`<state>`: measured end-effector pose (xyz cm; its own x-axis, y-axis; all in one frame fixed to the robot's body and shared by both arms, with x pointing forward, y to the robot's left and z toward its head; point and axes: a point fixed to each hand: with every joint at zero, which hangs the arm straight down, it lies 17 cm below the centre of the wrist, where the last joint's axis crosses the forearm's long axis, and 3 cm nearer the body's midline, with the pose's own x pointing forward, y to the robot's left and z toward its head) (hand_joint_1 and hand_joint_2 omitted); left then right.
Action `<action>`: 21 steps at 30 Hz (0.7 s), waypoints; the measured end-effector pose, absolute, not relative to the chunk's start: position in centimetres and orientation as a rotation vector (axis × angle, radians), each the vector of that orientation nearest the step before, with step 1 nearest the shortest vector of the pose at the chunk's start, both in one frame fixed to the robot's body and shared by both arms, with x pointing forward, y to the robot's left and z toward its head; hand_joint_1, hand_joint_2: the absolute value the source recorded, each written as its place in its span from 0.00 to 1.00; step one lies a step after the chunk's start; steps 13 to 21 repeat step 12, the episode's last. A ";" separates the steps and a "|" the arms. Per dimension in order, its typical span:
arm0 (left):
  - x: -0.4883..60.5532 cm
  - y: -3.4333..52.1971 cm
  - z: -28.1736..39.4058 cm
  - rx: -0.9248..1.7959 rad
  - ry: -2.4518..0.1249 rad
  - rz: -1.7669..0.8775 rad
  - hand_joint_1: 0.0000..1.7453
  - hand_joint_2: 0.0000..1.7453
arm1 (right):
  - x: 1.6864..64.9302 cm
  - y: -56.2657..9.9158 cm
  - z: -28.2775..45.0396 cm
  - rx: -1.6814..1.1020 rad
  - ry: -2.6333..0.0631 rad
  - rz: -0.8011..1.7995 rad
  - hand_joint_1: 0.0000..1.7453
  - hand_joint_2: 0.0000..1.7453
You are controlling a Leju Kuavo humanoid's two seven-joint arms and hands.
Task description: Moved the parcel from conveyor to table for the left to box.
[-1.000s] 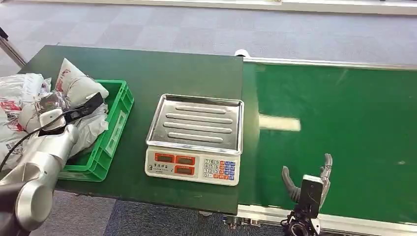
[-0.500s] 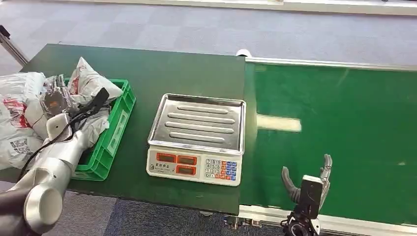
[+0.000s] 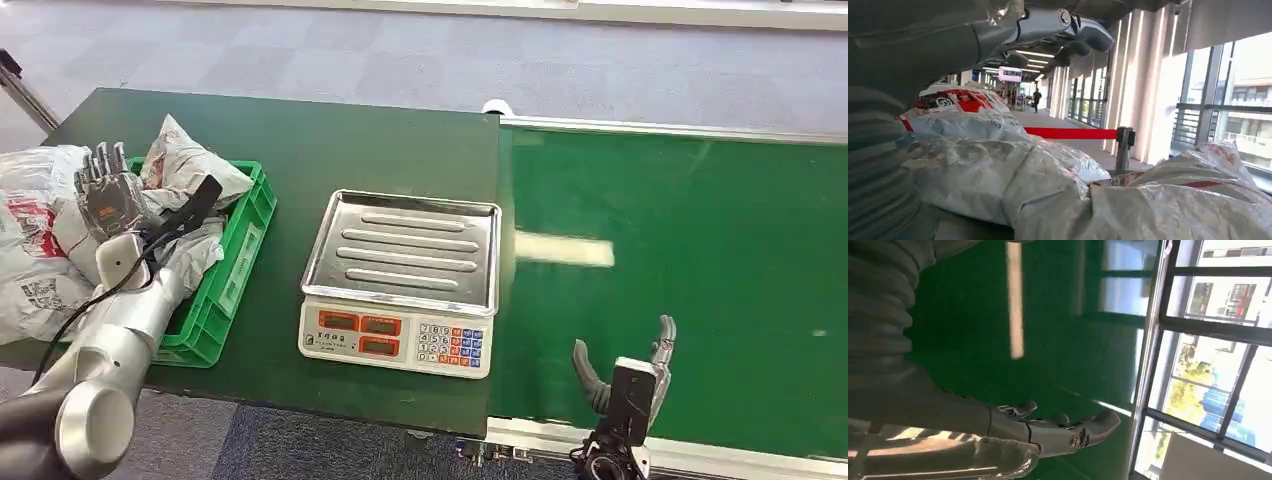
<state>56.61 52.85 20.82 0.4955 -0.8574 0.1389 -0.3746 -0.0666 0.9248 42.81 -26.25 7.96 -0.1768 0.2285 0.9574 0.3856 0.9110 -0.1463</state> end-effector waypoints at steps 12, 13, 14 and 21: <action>52.3 36.9 31.7 1.633 -1.936 -0.587 0.00 1.00 | 43.1 -24.0 8.7 -0.424 -1.796 -0.130 0.00 1.00; 52.3 36.9 31.7 1.633 -1.936 -0.587 0.00 1.00 | 43.1 -24.0 8.7 -0.424 -1.796 -0.130 0.00 1.00; 52.3 36.9 31.7 1.633 -1.936 -0.587 0.00 1.00 | 43.1 -24.0 8.7 -0.424 -1.796 -0.130 0.00 1.00; 52.3 36.9 31.7 1.633 -1.936 -0.587 0.00 1.00 | 43.1 -24.0 8.7 -0.424 -1.796 -0.130 0.00 1.00</action>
